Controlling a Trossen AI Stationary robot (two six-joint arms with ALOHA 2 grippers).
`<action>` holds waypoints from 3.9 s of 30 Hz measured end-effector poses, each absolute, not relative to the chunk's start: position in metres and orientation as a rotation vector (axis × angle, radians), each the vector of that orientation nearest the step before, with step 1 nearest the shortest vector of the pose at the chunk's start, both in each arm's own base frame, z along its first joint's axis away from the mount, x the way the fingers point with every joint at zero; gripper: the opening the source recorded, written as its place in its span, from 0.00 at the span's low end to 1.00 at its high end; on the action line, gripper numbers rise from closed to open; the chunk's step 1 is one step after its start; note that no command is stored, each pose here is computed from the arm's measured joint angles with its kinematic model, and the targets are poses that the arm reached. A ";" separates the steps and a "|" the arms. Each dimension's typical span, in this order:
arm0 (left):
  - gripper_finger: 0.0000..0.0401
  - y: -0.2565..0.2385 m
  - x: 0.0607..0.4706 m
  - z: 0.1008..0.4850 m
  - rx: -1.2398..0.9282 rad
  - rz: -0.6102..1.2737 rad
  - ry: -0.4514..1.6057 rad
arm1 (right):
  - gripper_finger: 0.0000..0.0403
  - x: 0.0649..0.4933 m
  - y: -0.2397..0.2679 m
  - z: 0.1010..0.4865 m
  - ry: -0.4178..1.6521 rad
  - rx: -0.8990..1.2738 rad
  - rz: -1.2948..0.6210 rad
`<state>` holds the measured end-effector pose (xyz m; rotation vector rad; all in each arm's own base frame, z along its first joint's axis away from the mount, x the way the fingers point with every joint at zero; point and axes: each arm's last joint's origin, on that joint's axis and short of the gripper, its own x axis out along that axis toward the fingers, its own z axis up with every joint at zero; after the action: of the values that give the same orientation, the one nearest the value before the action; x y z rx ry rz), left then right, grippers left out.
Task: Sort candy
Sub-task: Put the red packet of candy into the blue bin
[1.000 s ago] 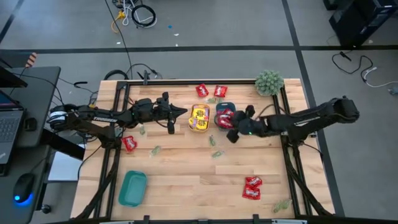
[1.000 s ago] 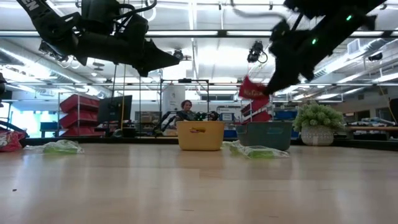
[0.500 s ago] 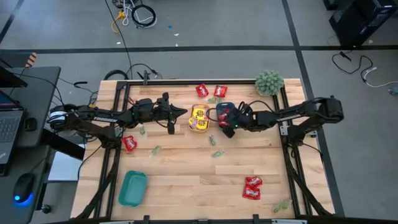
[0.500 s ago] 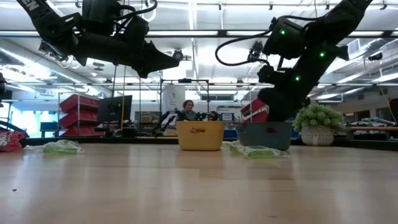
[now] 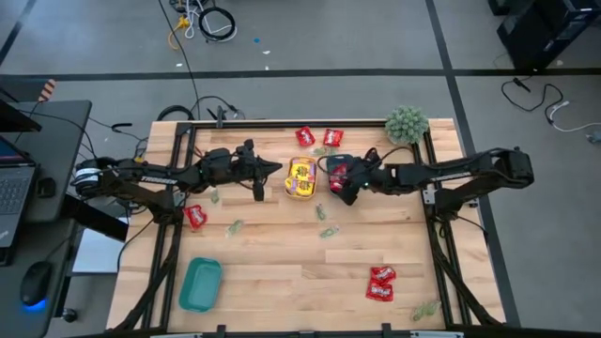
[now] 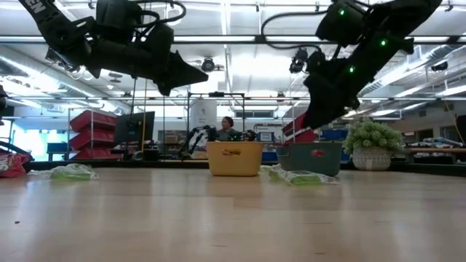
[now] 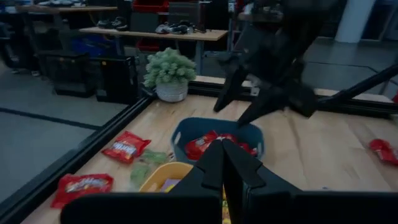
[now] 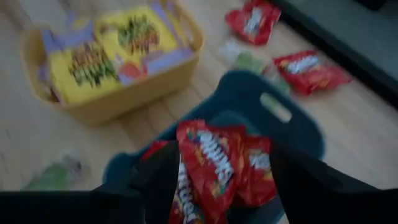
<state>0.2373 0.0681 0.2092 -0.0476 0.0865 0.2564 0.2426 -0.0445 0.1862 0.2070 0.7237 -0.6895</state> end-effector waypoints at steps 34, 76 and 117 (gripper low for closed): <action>0.01 0.066 0.222 0.190 -0.071 0.275 0.059 | 0.28 0.238 -0.126 0.200 0.589 0.290 -0.746; 0.01 0.066 0.222 0.189 -0.062 0.275 0.070 | 0.02 0.266 -0.278 0.156 0.962 0.515 -0.782; 0.01 0.065 0.222 0.187 -0.028 0.248 0.104 | 0.43 0.289 -0.260 0.136 1.051 0.378 -0.794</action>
<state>0.2224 0.0648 0.1867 -0.0280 0.1041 0.2475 0.2888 -0.2600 0.1364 0.3778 1.0514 -0.7936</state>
